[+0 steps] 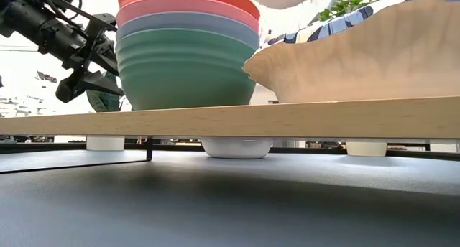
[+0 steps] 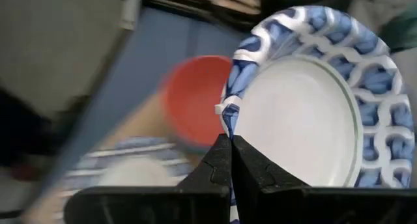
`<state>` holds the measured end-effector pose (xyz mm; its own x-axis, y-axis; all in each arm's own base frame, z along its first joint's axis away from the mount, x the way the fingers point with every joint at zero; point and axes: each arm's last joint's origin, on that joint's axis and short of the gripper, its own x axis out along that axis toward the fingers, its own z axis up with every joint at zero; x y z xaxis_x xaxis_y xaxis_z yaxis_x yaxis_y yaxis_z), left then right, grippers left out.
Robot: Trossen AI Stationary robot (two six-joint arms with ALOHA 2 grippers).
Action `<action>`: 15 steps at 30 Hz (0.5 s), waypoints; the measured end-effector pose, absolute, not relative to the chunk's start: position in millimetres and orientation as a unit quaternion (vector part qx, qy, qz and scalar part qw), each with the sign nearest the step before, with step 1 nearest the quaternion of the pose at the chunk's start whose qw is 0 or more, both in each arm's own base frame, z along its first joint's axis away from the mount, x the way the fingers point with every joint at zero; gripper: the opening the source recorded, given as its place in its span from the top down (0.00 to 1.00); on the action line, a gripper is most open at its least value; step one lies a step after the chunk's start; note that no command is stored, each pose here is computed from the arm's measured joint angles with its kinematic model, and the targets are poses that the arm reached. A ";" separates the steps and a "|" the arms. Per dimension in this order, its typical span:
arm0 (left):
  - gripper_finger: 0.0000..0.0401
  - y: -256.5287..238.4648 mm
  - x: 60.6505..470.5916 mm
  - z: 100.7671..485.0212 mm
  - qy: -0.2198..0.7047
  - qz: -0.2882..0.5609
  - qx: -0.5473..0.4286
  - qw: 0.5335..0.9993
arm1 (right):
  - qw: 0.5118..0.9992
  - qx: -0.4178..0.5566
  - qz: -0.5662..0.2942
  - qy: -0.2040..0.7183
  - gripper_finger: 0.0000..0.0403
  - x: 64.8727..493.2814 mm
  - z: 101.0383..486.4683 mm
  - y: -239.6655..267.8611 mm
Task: Place and stack bowls onto a shelf
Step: Stack the white bowl on top of the other white bowl on the shelf
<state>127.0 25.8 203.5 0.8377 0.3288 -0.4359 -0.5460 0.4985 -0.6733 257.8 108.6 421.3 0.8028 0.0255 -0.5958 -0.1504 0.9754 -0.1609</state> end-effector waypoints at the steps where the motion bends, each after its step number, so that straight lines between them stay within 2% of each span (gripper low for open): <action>1: 0.63 25.9 127.0 203.5 0.125 0.257 -0.430 0.856 | 0.945 -0.085 0.058 0.312 0.95 252.8 421.1 118.5; 7: 0.63 26.0 126.8 203.2 0.126 0.260 -0.429 0.856 | 0.942 0.005 0.082 0.326 0.95 234.4 413.5 167.7; 15: 0.63 25.9 126.2 202.2 0.131 0.262 -0.429 0.855 | 0.917 0.012 0.093 0.389 0.95 236.7 375.5 221.1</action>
<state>126.2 25.9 202.2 0.8280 0.3356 -0.4492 -0.5608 0.4952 -0.6636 236.7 221.1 375.5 0.6804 0.1801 -0.7104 -0.1616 0.9823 0.0943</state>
